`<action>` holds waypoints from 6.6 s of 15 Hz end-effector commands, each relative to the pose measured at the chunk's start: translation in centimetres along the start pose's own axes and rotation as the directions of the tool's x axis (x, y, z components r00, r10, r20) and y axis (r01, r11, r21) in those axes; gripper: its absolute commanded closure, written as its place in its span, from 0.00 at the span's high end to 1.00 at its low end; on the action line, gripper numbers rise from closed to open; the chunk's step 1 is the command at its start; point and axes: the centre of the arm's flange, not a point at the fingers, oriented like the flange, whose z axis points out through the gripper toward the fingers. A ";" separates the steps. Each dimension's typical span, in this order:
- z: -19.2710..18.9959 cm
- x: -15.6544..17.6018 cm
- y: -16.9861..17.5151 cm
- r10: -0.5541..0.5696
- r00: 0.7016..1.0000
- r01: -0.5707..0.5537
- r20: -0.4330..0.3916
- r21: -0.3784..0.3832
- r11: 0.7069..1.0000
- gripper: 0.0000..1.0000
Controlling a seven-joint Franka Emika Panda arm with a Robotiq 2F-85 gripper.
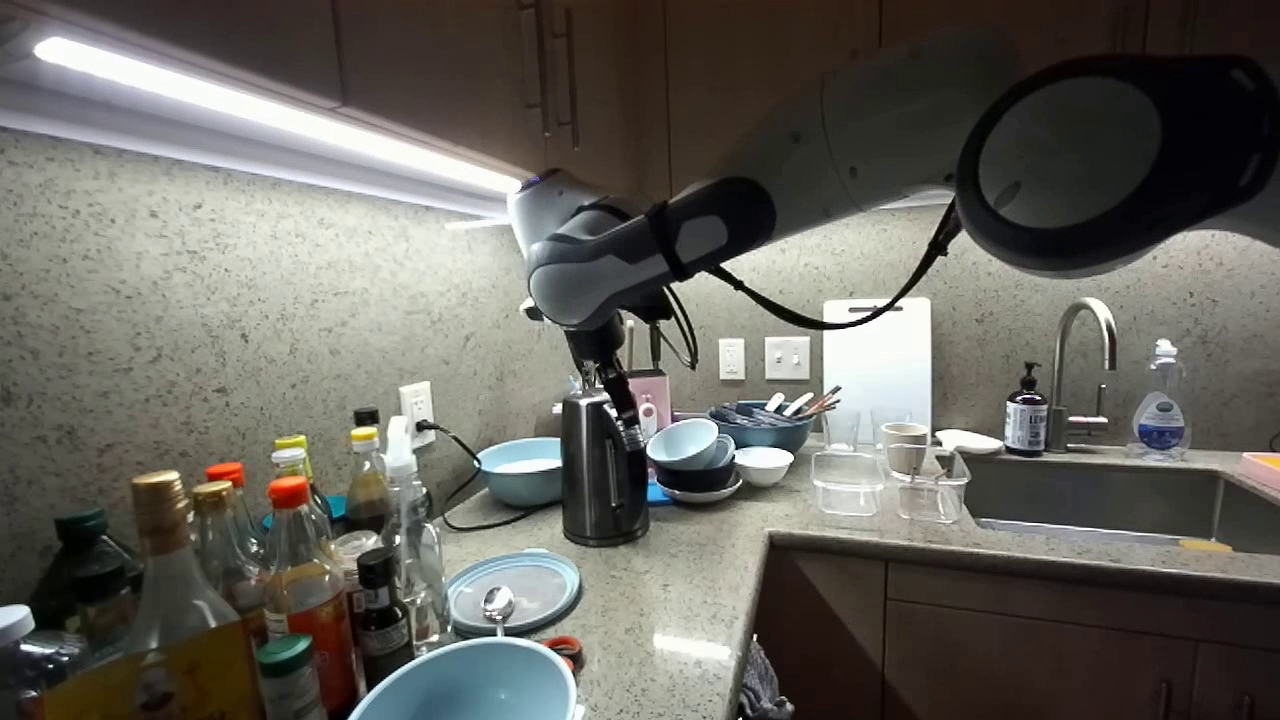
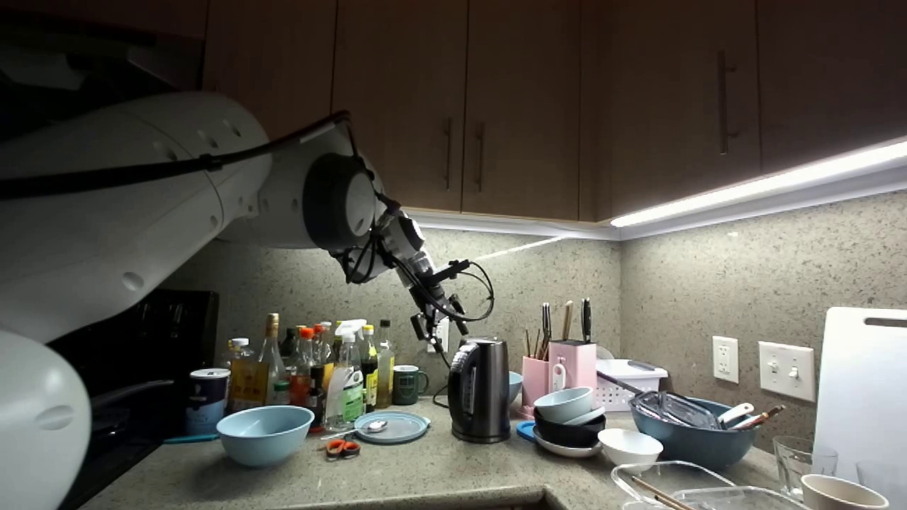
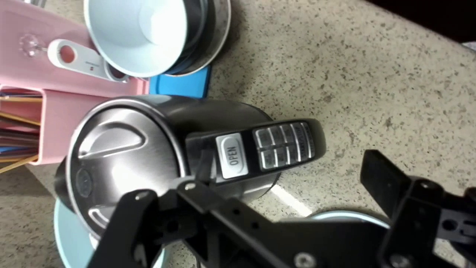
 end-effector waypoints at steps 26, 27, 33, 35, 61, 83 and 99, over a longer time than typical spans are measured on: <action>3.4 1.1 0.6 -0.133 0.986 0.140 0.097 -0.068 0.988 1.00; 3.8 1.0 0.6 -0.124 0.986 0.131 0.109 -0.054 0.990 1.00; 4.7 1.2 1.0 -0.103 0.987 0.107 0.125 -0.023 0.994 1.00; 5.0 1.7 1.0 -0.104 0.987 0.107 0.127 -0.021 0.994 1.00; 0.6 9.8 -2.0 -0.005 0.990 0.046 0.143 -0.284 0.958 1.00; 1.4 10.5 -0.9 0.023 0.976 0.035 0.215 -0.261 0.965 1.00; 2.3 12.1 0.4 0.051 0.971 0.032 0.235 -0.334 0.942 1.00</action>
